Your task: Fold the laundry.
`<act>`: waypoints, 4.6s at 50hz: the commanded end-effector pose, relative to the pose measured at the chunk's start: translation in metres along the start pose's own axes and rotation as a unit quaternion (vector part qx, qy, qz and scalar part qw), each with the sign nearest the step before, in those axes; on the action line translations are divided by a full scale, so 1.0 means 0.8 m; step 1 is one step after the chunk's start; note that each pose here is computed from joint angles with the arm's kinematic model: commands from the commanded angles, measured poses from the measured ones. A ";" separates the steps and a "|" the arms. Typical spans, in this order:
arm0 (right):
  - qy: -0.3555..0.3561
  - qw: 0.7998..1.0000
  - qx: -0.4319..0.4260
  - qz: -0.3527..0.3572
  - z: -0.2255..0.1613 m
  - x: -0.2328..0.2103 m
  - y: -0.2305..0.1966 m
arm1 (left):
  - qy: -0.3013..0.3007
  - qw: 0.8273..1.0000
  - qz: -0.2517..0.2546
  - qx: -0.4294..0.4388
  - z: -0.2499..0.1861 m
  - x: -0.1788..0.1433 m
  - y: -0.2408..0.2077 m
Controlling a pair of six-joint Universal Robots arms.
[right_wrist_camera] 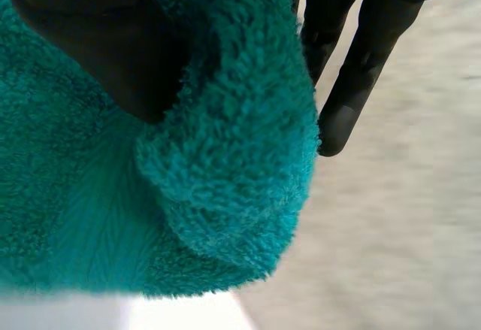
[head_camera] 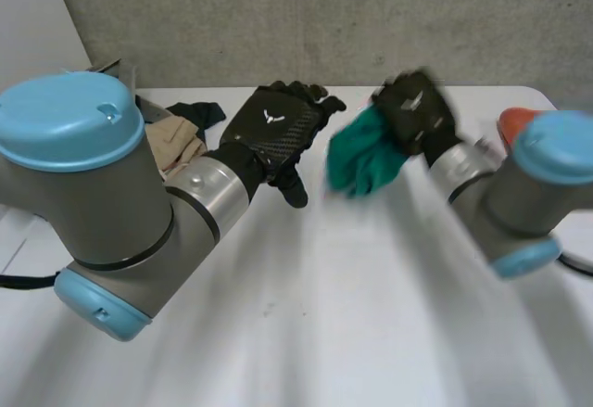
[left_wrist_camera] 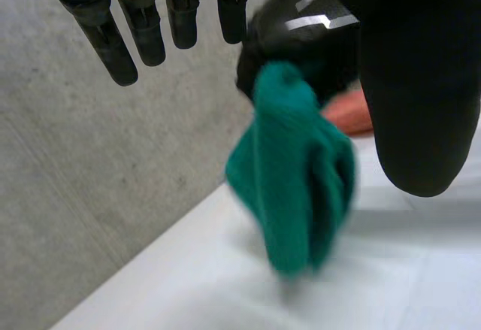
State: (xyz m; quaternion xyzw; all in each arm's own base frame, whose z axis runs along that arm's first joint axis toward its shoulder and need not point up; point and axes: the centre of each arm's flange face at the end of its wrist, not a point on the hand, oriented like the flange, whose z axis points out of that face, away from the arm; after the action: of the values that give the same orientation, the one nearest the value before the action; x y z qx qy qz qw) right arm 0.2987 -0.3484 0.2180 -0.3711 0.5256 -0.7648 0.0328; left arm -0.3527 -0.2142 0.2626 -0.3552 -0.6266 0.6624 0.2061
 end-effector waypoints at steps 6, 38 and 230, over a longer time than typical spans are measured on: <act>0.226 0.967 0.107 -0.038 0.027 0.245 0.051 | 0.004 0.999 0.007 0.041 0.000 0.006 -0.021; 0.150 0.984 -0.068 0.065 -0.091 0.288 0.381 | 0.014 1.000 0.004 0.024 0.000 0.017 -0.005; 0.022 0.981 -0.177 0.077 -0.141 0.066 0.002 | 0.061 0.993 -0.064 0.075 0.064 0.058 0.056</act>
State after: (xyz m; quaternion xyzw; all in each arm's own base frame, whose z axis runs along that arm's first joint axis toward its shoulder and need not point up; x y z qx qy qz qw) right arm 0.1919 -0.2850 0.2291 -0.3141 0.6743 -0.6683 0.0087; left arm -0.3826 -0.2273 0.2661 -0.3012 -0.5580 0.6941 0.3409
